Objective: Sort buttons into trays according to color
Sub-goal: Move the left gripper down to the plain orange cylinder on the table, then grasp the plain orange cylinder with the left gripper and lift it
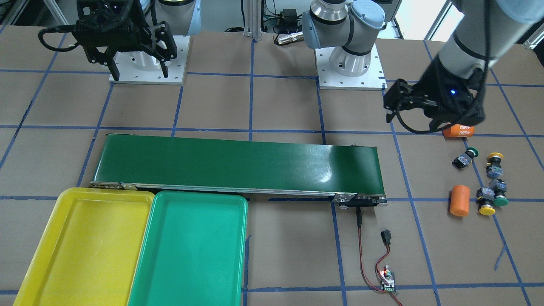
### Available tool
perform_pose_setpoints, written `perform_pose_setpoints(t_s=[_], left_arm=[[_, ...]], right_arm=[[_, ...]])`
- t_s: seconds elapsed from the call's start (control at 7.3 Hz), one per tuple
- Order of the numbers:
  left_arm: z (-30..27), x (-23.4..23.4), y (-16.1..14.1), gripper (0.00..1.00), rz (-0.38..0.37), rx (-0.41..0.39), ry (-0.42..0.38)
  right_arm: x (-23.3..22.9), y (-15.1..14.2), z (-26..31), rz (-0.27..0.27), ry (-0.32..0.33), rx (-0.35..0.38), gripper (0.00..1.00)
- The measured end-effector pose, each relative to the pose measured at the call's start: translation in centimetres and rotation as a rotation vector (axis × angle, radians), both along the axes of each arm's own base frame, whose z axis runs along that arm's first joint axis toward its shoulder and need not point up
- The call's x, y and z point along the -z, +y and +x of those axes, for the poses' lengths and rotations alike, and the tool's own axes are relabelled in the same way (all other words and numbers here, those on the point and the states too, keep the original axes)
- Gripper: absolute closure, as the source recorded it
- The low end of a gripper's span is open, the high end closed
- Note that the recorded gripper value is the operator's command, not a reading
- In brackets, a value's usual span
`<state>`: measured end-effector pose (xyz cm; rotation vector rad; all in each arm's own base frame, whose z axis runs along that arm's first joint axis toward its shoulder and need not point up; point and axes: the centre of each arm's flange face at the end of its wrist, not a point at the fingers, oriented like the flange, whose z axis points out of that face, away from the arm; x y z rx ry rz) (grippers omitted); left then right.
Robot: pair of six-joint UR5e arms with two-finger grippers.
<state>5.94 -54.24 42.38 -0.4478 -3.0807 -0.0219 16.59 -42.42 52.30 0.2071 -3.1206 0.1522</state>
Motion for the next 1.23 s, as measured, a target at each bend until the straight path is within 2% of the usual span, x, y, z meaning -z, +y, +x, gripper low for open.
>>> perform_pose_setpoints(t_s=[0.14, 0.41, 0.82, 1.23], left_arm=[[4.2, 3.6, -1.5, 0.0, -0.023, 0.071, -0.013], [11.5, 10.1, -2.1, 0.0, -0.038, 0.162, -0.021], [15.2, 15.4, -2.2, 0.0, -0.036, 0.141, -0.028], [16.8, 20.2, -3.4, 0.0, -0.03, 0.209, -0.027]], right_arm=[[0.0, 0.0, 0.0, 0.0, 0.0, 0.0, 0.0], [0.0, 0.0, 0.0, 0.0, 0.0, -0.001, 0.0], [0.0, 0.0, -0.1, 0.0, 0.001, 0.001, 0.0], [-0.1, 0.0, -0.1, 0.0, 0.001, 0.002, 0.0]])
